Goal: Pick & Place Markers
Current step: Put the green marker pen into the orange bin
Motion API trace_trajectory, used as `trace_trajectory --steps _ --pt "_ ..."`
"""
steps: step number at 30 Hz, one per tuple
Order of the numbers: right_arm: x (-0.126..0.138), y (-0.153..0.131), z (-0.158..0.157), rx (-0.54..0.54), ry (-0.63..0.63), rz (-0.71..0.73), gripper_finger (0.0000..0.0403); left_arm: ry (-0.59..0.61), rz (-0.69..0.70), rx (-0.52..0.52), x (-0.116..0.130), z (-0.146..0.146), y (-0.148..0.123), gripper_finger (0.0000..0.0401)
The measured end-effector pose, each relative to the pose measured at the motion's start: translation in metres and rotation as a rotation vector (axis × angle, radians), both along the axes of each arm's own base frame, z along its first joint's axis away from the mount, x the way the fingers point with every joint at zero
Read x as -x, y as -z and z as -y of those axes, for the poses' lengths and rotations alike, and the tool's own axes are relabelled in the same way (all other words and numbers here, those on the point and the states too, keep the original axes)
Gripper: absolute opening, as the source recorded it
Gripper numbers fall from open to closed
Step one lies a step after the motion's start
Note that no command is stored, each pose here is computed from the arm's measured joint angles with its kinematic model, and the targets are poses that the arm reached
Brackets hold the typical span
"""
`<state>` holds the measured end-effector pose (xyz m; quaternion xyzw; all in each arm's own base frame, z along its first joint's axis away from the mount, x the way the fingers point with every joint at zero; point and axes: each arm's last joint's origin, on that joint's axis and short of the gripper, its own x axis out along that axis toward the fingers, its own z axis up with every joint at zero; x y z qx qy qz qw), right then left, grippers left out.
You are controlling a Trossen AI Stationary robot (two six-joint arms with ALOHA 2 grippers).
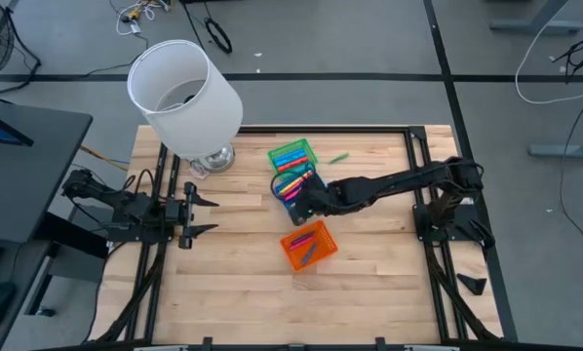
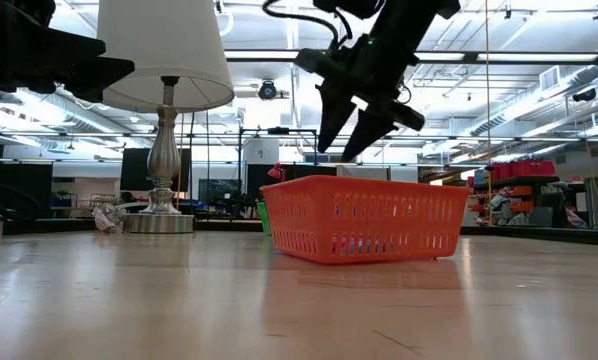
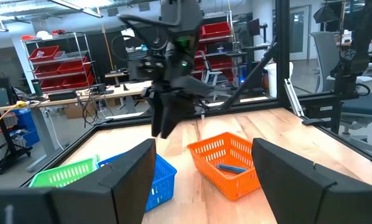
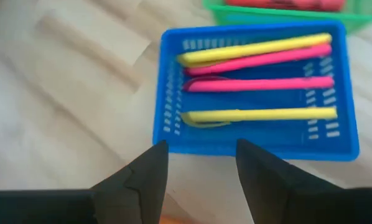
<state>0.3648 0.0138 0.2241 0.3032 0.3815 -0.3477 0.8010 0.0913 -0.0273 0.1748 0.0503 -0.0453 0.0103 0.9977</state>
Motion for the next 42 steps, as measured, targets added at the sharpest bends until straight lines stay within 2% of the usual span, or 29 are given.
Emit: trace_trajectory --steps 12,18,29,36,38,42 --pt "0.002 -0.001 0.024 -0.133 0.569 0.217 0.0189 0.0 0.0 0.0 0.0 0.0 0.0 0.0273" --pt "0.005 0.0 0.046 -0.17 0.801 0.3 0.0189 0.0 0.0 0.001 0.0 0.0 0.0 0.0273" --pt "0.037 0.009 0.112 -0.109 1.062 0.119 0.0189 0.0 0.0 0.001 0.0 0.0 0.0 0.0273" --pt "0.052 0.016 0.153 -0.106 1.228 0.104 0.0189 0.0 0.0 0.001 0.0 0.0 0.0 0.0273" --pt "0.053 0.022 0.162 -0.127 1.267 0.1 0.0189 0.0 0.001 0.001 0.0 0.0 0.0 0.0273" --pt "0.051 0.04 0.173 -0.239 1.34 0.072 0.0189 0.0 0.0 0.001 0.0 0.0 0.0 0.0273"
